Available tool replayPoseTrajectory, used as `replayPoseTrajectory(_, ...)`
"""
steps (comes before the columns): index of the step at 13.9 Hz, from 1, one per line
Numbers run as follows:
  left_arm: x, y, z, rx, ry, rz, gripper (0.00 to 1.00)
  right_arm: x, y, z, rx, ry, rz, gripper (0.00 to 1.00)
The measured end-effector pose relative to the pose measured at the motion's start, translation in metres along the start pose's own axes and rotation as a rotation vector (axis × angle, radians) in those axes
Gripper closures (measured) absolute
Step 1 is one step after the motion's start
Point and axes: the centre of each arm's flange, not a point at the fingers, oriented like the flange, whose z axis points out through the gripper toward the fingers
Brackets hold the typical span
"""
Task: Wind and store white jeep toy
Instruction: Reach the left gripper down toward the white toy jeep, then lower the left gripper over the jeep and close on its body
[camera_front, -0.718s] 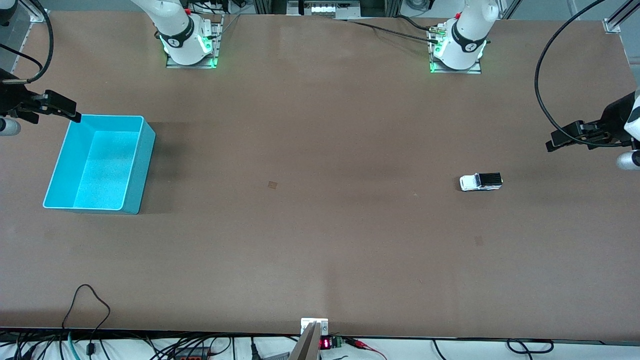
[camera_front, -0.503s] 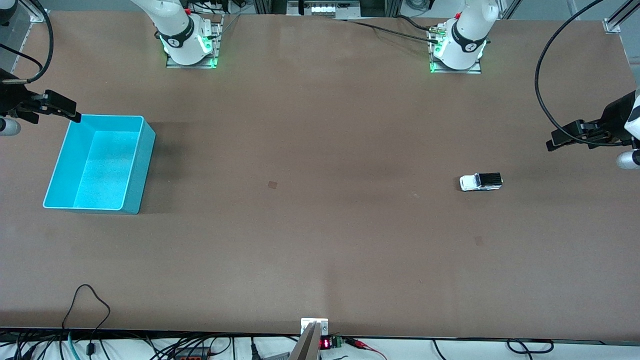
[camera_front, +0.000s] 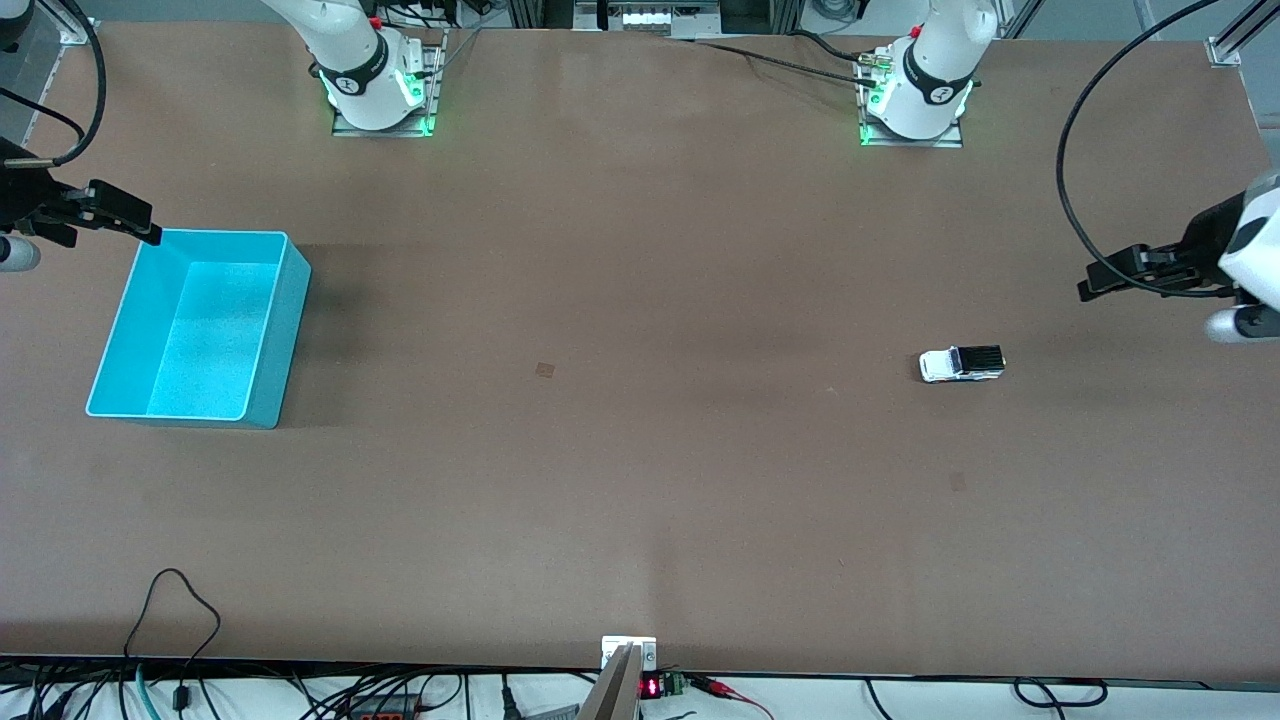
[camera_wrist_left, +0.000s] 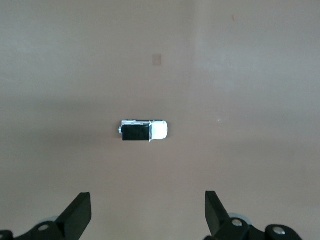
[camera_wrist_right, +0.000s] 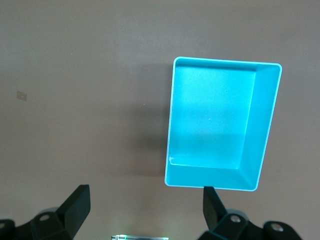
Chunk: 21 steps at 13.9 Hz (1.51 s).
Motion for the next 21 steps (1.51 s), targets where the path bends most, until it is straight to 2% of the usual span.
replayPoseTrajectory(2,0.003,0.014,0.026,0.041,-0.007,0.034,0.0,0.0,0.0,0.0,0.0,0.0,0.0,0.0)
replayPoseTrajectory(5,0.005,0.021,0.064,0.058,-0.022,0.062,0.0,0.0,0.0,0.0,0.0,-0.002,0.0,0.0)
replayPoseTrajectory(7,0.006,0.018,0.088,0.07,-0.038,0.129,0.0,0.003,0.001,0.006,0.0,-0.012,0.003,0.0)
replayPoseTrajectory(12,-0.001,0.004,0.184,0.106,-0.108,0.397,0.0,0.017,0.009,0.033,-0.001,-0.066,0.017,0.0)
replayPoseTrajectory(15,-0.006,-0.009,0.227,0.086,-0.145,0.558,0.0,0.022,0.008,0.051,0.0,-0.116,0.017,0.0)
replayPoseTrajectory(19,-0.003,-0.017,0.266,0.05,-0.192,0.787,0.0,0.02,0.008,0.057,0.003,-0.156,0.018,0.0)
replayPoseTrajectory(21,0.004,-0.025,0.29,0.034,-0.195,0.881,0.0,0.018,0.007,0.058,0.005,-0.174,0.016,0.0)
